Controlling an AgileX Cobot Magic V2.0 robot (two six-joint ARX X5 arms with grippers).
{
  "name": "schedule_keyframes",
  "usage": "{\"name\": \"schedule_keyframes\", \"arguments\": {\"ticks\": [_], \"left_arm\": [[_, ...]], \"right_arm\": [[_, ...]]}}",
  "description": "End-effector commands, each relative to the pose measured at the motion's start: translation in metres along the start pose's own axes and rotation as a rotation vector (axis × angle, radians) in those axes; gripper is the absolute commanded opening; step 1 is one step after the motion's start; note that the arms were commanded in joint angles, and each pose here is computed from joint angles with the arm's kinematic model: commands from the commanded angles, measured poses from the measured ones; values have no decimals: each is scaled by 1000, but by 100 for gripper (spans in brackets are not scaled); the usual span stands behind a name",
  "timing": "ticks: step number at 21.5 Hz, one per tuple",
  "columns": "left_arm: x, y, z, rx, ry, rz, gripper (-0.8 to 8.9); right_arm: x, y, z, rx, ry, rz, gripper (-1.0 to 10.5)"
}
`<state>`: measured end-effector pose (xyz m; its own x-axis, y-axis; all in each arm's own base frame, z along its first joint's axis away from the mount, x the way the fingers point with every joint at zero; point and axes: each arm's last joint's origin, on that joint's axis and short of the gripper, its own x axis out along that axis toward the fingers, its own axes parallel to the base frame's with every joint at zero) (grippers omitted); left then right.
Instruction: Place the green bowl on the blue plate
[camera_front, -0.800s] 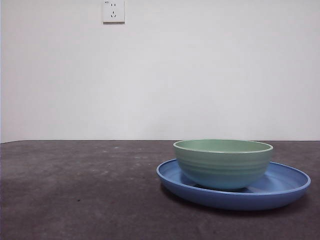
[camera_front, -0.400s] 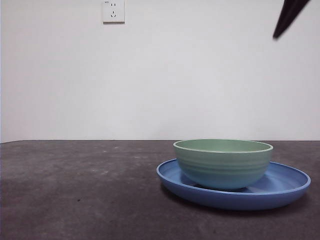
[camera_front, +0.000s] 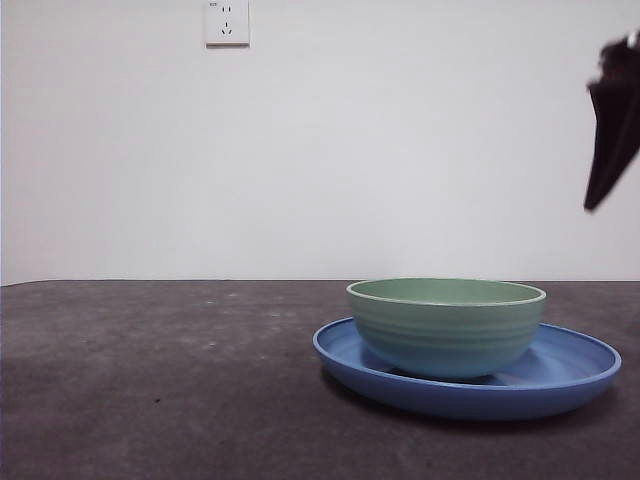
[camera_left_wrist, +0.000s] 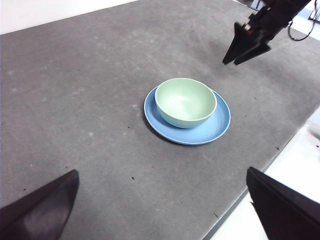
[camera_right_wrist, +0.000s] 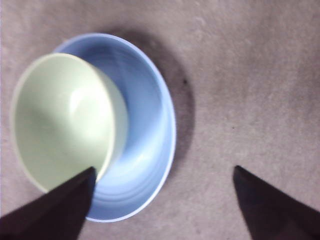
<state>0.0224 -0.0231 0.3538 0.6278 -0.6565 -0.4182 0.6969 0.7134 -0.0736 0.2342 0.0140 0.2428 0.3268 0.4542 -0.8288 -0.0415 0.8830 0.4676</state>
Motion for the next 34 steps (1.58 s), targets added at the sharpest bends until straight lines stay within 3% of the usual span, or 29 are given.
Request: {"name": "schedule_keyframes", "arguments": {"ticks": [1, 6, 10, 14, 20, 26, 32, 34], "left_arm": [[-3, -1, 3, 1, -22, -13, 563], [-3, -1, 3, 1, -22, -14, 563], [-3, -1, 3, 1, -22, -14, 563], [-3, -1, 3, 1, -23, -14, 563], [-3, -1, 5, 2, -40, -15, 563], [-3, -1, 6, 2, -50, -15, 563], [-3, -1, 6, 2, -50, -15, 563], [-3, -1, 6, 2, -50, -15, 563]], "right_arm": [[12, -5, 9, -38, 34, -1, 344], [40, -16, 17, -23, 102, -3, 291], [58, -19, 22, -35, 129, 94, 263], [71, -17, 24, -42, 144, 101, 247], [77, -16, 25, -35, 138, 37, 206], [95, -13, 23, -42, 190, 43, 198], [105, -11, 21, -36, 212, 29, 11], [105, -11, 21, -35, 211, 7, 6]]}}
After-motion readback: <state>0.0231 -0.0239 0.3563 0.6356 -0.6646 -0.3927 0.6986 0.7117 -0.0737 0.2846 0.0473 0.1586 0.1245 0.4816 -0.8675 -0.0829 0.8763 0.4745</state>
